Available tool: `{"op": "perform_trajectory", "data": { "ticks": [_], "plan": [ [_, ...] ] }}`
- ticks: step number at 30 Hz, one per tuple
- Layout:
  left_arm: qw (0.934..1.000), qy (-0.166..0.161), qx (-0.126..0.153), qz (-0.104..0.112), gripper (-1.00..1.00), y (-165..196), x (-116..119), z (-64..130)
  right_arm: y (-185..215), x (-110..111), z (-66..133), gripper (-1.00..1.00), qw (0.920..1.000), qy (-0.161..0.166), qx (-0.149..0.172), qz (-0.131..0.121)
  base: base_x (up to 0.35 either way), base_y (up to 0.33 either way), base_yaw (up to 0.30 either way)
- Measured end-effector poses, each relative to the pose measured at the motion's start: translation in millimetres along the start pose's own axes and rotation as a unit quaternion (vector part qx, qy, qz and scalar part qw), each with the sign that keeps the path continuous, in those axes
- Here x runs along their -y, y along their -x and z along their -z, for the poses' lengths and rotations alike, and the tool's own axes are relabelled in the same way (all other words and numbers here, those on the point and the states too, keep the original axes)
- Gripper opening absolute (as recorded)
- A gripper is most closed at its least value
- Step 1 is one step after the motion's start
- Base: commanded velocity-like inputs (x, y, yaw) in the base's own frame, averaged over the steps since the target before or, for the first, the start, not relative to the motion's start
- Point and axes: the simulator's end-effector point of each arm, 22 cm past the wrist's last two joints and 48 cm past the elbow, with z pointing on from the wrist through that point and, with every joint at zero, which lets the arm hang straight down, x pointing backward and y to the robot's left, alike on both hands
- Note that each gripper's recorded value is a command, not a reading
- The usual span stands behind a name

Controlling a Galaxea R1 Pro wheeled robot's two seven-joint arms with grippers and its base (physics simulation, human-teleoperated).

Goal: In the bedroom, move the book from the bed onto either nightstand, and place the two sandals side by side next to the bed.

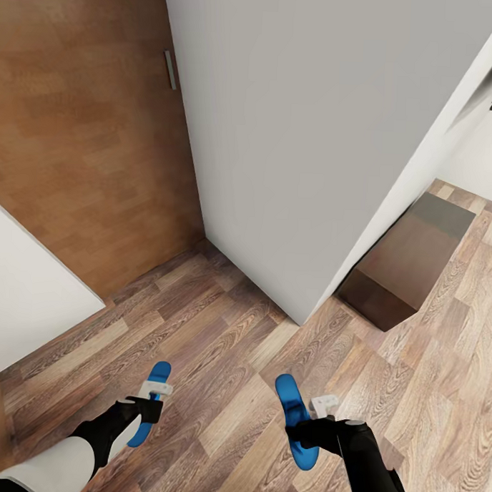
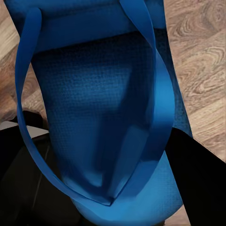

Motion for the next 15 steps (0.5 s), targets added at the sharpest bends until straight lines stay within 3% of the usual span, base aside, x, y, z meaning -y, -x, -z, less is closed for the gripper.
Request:
{"op": "perform_trajectory", "data": {
  "ticks": [8, 15],
  "plan": [
    [1.0000, 0.004, -0.001, -0.002, -1.00, -5, -4, 6.4, -26, 17, 2.3, -1.00, 0.9991, -0.010, -0.006, -0.041, 0.000, 0.000, 0.000],
    [1.0000, 0.006, -0.007, 0.001, -1.00, -15, -7, 11.0, -34, 24, 7.0, -1.00, 0.9989, -0.016, -0.005, -0.044, 0.000, 0.000, 0.000]
  ]
}}
